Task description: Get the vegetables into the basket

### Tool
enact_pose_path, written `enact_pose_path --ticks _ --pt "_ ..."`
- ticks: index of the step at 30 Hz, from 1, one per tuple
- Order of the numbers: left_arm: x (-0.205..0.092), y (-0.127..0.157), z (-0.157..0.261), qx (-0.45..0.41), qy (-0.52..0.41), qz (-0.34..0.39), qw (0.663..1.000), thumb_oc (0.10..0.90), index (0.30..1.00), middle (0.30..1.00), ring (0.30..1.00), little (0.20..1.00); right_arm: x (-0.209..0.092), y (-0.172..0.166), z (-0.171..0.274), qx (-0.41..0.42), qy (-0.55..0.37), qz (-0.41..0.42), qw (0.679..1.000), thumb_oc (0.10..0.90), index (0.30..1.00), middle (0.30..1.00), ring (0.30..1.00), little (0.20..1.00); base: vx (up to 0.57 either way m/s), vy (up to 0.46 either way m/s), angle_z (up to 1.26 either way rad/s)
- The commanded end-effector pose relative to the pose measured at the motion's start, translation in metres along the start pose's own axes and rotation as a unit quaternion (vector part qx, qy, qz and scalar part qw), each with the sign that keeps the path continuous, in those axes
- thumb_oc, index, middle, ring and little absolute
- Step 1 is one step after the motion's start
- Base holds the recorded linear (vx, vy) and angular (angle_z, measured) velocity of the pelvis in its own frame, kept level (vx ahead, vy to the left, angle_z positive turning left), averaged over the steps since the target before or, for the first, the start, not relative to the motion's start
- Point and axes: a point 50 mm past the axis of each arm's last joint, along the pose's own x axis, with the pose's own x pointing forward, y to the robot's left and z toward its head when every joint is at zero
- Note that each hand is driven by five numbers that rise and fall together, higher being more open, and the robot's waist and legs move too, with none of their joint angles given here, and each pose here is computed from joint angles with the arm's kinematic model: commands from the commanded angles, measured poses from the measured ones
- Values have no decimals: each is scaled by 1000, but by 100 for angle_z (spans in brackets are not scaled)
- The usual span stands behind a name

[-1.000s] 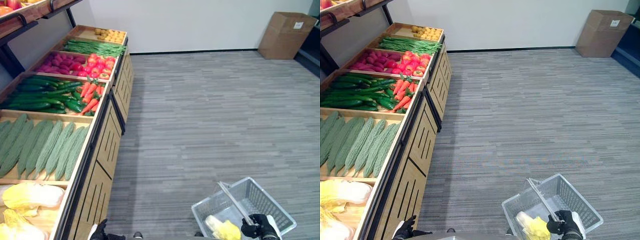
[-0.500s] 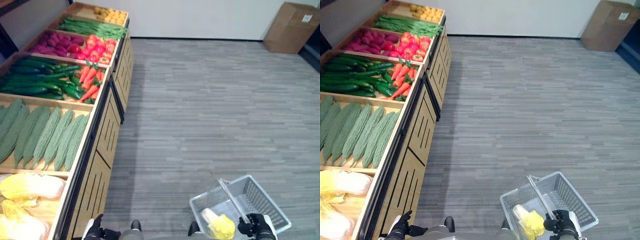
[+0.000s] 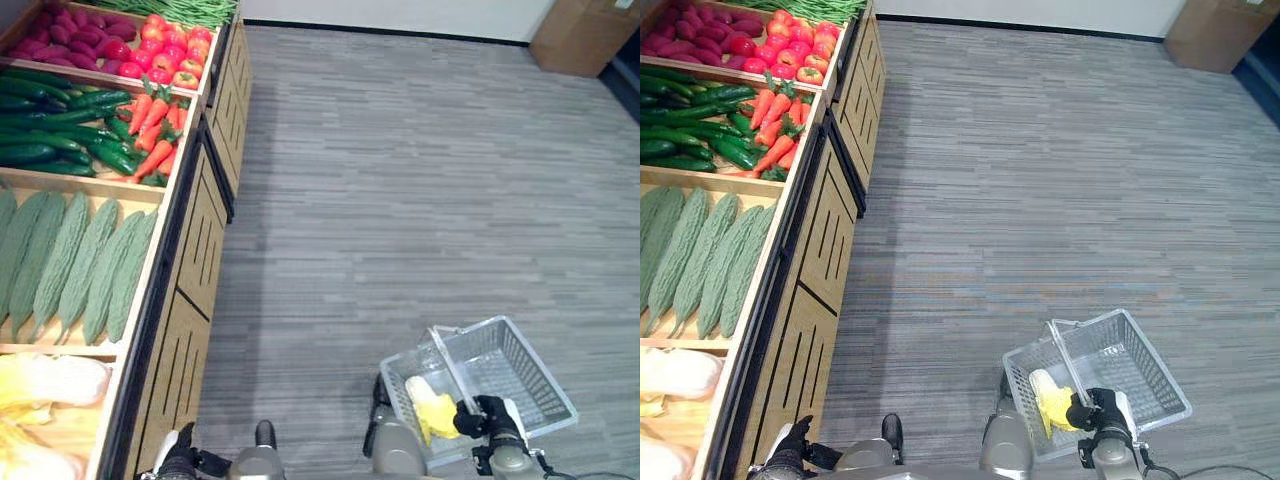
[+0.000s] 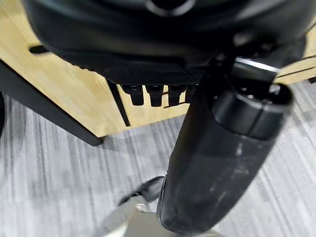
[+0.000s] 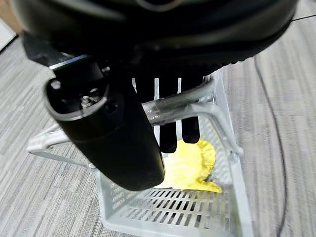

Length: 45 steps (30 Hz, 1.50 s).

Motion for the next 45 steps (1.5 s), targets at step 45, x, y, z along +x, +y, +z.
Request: enact_pose_path --ticks 45 --pt "11 37 42 -9 -62 55 997 900 1000 1000 1000 1000 12 -28 67 14 -131 -36 991 400 300 300 300 300 210 35 -6"
